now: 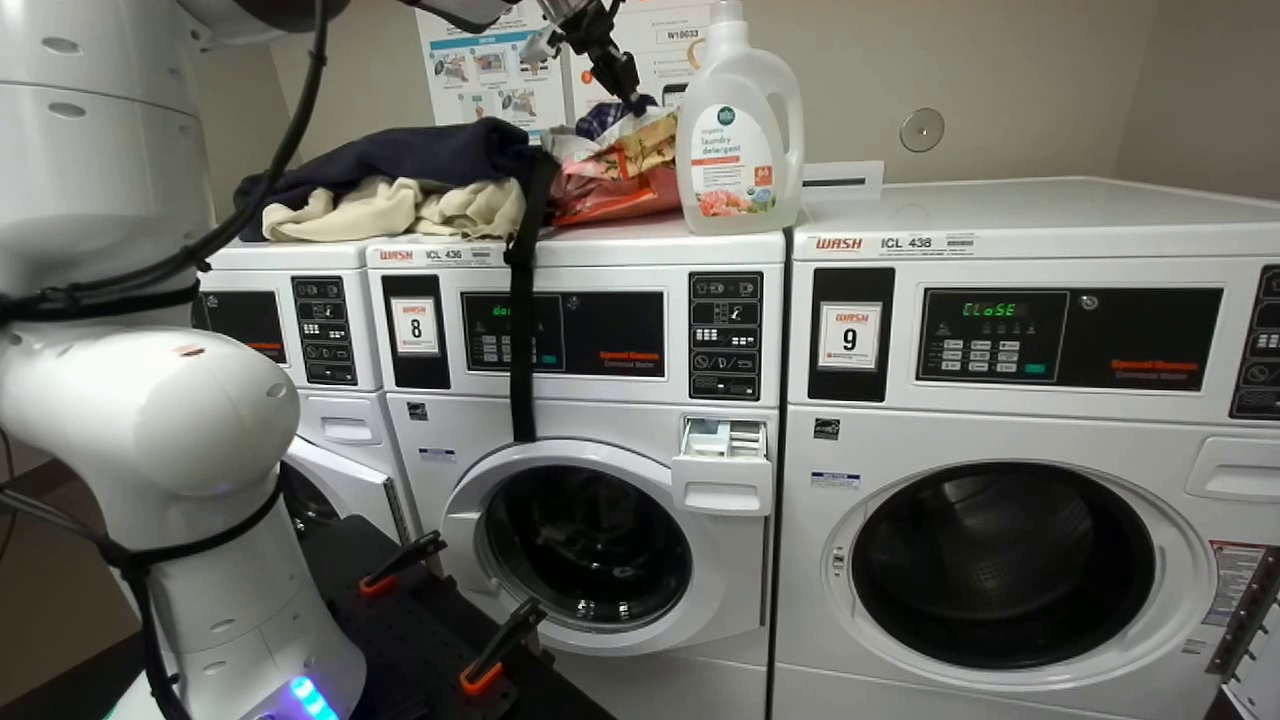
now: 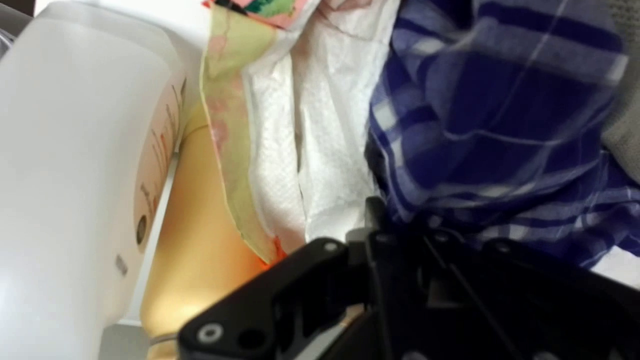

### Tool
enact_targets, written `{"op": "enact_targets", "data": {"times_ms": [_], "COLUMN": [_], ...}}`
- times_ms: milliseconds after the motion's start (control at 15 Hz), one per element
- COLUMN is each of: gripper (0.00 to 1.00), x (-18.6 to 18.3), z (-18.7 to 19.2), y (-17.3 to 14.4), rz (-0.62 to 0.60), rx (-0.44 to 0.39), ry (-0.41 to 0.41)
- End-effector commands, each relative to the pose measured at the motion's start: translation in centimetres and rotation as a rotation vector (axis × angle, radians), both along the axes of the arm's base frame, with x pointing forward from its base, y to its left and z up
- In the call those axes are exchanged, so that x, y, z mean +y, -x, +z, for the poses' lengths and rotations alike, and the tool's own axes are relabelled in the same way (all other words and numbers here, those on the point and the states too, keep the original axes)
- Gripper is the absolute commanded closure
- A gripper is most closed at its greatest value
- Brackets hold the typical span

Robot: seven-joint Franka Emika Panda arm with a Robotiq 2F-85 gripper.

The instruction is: Take the clothes out of the bag on the washing machine

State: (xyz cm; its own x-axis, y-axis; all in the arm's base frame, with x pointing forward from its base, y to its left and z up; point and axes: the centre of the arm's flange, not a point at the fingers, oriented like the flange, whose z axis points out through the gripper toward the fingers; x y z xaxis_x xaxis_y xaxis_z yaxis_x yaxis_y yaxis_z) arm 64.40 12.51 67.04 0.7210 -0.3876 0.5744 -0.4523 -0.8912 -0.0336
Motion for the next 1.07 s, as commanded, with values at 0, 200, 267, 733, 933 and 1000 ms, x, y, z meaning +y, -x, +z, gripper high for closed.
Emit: {"op": "enact_targets", "data": {"times_ms": [0, 200, 267, 733, 933, 1000], "gripper": [0.95, 0.89, 0.65, 0.25, 0.01, 0.0], "x": [1.6, 2.1, 2.1, 3.1, 3.7, 3.9], "z": [3.2, 2.9, 2.7, 3.6, 4.1, 4.2], "y": [-0.9, -1.2, -1.3, -1.7, -1.8, -1.9], "rz": [0.009, 0.009, 0.01, 0.025, 0.034, 0.038], "rx": [-0.033, -0.027, -0.022, -0.049, -0.056, -0.057], "ry": [0.052, 0.063, 0.065, 0.048, 0.04, 0.039]}}
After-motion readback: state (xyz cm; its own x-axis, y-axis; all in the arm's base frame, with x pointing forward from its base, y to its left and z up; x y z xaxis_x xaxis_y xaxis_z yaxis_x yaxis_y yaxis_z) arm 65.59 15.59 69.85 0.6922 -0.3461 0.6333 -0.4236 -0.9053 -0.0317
